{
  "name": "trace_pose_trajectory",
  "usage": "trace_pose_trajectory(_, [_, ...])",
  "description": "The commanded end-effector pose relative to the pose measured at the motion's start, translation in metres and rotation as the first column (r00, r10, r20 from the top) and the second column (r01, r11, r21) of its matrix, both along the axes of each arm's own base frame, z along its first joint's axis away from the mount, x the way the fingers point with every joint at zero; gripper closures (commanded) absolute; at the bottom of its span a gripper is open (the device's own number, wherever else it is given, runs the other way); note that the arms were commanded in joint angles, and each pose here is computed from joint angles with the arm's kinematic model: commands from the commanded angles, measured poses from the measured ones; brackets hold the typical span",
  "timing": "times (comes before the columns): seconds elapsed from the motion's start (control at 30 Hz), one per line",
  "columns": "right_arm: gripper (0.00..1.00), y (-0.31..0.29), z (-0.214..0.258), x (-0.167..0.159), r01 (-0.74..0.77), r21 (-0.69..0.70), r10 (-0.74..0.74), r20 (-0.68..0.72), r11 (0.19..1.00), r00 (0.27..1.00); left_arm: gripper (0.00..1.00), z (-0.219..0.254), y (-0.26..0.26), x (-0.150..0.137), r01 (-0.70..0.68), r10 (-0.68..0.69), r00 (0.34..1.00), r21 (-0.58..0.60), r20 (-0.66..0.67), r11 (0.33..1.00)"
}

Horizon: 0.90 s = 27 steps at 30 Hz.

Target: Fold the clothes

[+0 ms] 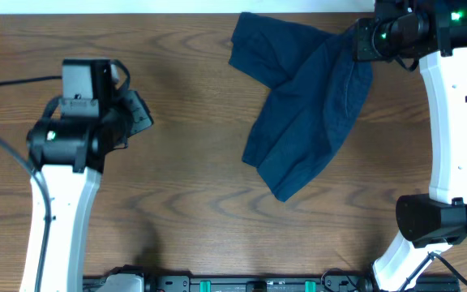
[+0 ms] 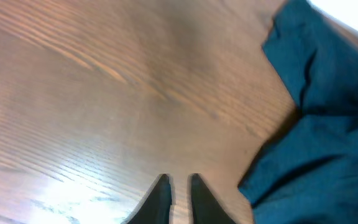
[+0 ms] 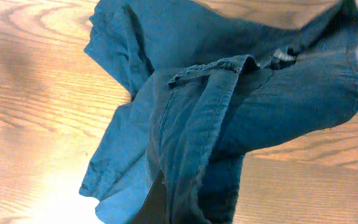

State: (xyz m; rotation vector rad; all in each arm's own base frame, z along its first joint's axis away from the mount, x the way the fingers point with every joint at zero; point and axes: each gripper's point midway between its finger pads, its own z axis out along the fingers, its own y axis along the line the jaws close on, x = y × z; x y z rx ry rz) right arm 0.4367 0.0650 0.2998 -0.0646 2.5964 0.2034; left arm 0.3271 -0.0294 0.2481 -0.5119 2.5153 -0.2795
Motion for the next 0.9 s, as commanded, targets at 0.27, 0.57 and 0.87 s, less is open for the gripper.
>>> trace_pose_trajectory(0.27, [0.99, 0.015, -0.040, 0.012, 0.028, 0.008, -0.027, -0.108, 1.000, 0.994, 0.43, -0.083, -0.117, -0.005, 0.358, -0.404, 0.879, -0.210, -0.252, 0.910])
trace_pose_trajectory(0.57, [0.99, 0.003, -0.090, 0.031, 0.059, -0.008, -0.060, -0.206, 0.998, 0.977, 0.31, -0.132, -0.201, -0.062, 0.540, -0.591, 0.709, -0.243, -0.385, 0.806])
trace_pose_trajectory(0.87, [0.99, -0.023, -0.095, 0.037, 0.095, 0.014, -0.089, -0.216, 0.995, 0.972, 0.30, -0.186, -0.221, -0.130, 0.557, -0.599, 0.623, -0.253, -0.503, 0.791])
